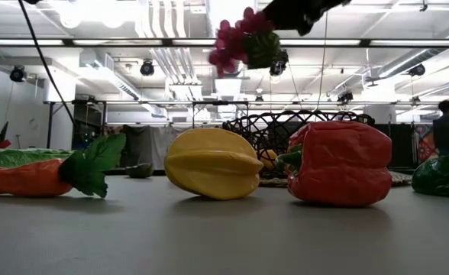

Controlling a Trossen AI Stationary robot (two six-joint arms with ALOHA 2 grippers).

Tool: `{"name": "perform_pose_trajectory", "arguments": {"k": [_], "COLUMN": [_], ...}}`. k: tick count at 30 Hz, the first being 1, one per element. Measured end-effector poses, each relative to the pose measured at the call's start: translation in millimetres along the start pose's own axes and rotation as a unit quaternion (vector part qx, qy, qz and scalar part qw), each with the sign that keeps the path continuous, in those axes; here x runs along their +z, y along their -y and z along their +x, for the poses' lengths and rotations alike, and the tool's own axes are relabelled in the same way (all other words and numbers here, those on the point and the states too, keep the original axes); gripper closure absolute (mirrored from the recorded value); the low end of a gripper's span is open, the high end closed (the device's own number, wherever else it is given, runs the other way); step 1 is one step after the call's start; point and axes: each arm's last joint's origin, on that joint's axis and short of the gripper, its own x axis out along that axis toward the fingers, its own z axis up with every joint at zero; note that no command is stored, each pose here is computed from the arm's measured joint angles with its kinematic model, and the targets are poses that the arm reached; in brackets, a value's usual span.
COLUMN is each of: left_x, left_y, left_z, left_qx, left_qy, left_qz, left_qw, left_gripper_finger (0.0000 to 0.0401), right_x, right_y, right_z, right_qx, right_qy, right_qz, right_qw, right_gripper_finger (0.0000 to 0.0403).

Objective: Build produce basket
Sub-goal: Put the violet grapes into the basket

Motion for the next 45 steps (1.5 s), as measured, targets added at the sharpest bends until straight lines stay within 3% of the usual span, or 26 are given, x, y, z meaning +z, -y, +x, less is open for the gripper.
{"name": "perform_pose_trajectory", "arguments": {"k": [6,11,16,19,25,32,37,45], "left_x": [-5,-12,-18,-18,-9,-4,-8,-7], "left_y": [-8,-13,-14,-15,-25,-34,-32,-33], "left_z": [-15,-26,-33,-34,-38,-45,-46,-46], "left_qx": [0.006,0.011,0.010,0.014,0.036,0.051,0.048,0.049], "left_qy": [0.000,-0.002,-0.003,-0.002,0.015,0.034,0.030,0.032], "left_qz": [0.001,0.001,0.001,0.004,0.020,0.015,0.018,0.019], "left_qw": [1.000,1.000,1.000,1.000,0.999,0.998,0.998,0.998], "left_gripper_finger": [0.0157,0.0156,0.0156,0.0156,0.0156,0.0156,0.0156,0.0156], "right_x": [26,32,27,18,-6,-50,-81,-104], "right_y": [36,77,118,142,191,237,253,255], "right_z": [-16,-26,-31,-30,-23,0,21,40], "right_qx": [-0.026,-0.020,-0.027,-0.031,-0.017,-0.041,-0.034,-0.011], "right_qy": [-0.132,-0.259,-0.332,-0.349,-0.360,-0.406,-0.443,-0.480], "right_qz": [-0.034,-0.059,-0.057,-0.024,0.125,0.262,0.276,0.259], "right_qw": [0.990,0.964,0.941,0.936,0.924,0.874,0.852,0.838], "right_gripper_finger": [0.0376,0.0376,0.0376,0.0376,0.0388,0.0393,0.0394,0.0389]}}
